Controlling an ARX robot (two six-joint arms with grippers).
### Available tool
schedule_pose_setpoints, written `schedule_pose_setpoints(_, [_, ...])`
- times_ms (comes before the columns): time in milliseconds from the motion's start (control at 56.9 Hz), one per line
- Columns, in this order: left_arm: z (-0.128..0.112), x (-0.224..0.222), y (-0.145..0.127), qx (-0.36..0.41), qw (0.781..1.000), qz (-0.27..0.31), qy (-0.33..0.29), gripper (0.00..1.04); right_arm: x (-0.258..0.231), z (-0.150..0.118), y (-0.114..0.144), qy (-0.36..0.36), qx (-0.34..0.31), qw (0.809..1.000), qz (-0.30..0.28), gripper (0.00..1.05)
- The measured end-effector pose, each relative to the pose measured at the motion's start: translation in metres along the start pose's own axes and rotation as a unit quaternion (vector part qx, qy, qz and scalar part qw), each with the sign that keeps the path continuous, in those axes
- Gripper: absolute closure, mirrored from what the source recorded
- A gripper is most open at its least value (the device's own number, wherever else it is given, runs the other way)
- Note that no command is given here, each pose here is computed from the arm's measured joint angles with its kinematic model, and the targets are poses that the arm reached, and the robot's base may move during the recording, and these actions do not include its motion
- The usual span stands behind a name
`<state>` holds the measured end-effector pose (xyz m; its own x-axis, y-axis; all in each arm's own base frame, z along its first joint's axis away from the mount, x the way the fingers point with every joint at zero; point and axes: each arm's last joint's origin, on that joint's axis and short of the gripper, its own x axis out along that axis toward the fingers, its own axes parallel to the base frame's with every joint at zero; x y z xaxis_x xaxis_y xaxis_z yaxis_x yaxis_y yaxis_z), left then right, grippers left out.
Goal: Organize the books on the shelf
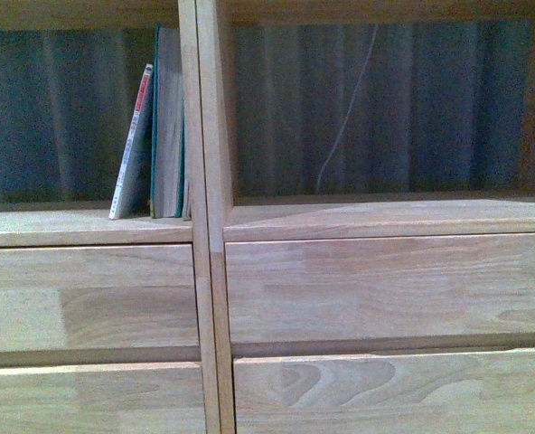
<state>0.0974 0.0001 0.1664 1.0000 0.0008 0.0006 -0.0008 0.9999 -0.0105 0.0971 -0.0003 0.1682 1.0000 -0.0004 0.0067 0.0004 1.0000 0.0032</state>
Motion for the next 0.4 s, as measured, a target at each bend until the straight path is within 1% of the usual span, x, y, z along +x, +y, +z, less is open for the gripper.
schedule_pose_setpoints(158, [0.0000,0.0000,0.0000,0.000,1.000,0.000,0.000,0.36,0.0000,0.0000,0.0000,0.000,0.000,1.000,0.000,0.38])
schedule_pose_setpoints(228, [0.0000,0.0000,0.0000,0.000,1.000,0.000,0.000,0.23,0.0000,0.0000,0.0000,0.000,0.000,1.000,0.000,0.28])
schedule_pose_setpoints(246, [0.0000,0.0000,0.0000,0.000,1.000,0.000,0.000,0.21,0.0000,0.0000,0.0000,0.000,0.000,1.000,0.000,0.25])
schedule_pose_setpoints(281, [0.0000,0.0000,0.0000,0.000,1.000,0.000,0.000,0.14,0.0000,0.0000,0.0000,0.000,0.000,1.000,0.000,0.18])
schedule_pose_setpoints(299, [0.0000,0.0000,0.0000,0.000,1.000,0.000,0.000,0.11,0.0000,0.0000,0.0000,0.000,0.000,1.000,0.000,0.16])
schedule_pose_setpoints(351, [0.0000,0.0000,0.0000,0.001,1.000,0.000,0.000,0.05,0.0000,0.0000,0.0000,0.000,0.000,1.000,0.000,0.07])
schedule_pose_setpoints(404, [0.0000,0.0000,0.0000,0.001,1.000,0.000,0.000,0.07,0.0000,0.0000,0.0000,0.000,0.000,1.000,0.000,0.06])
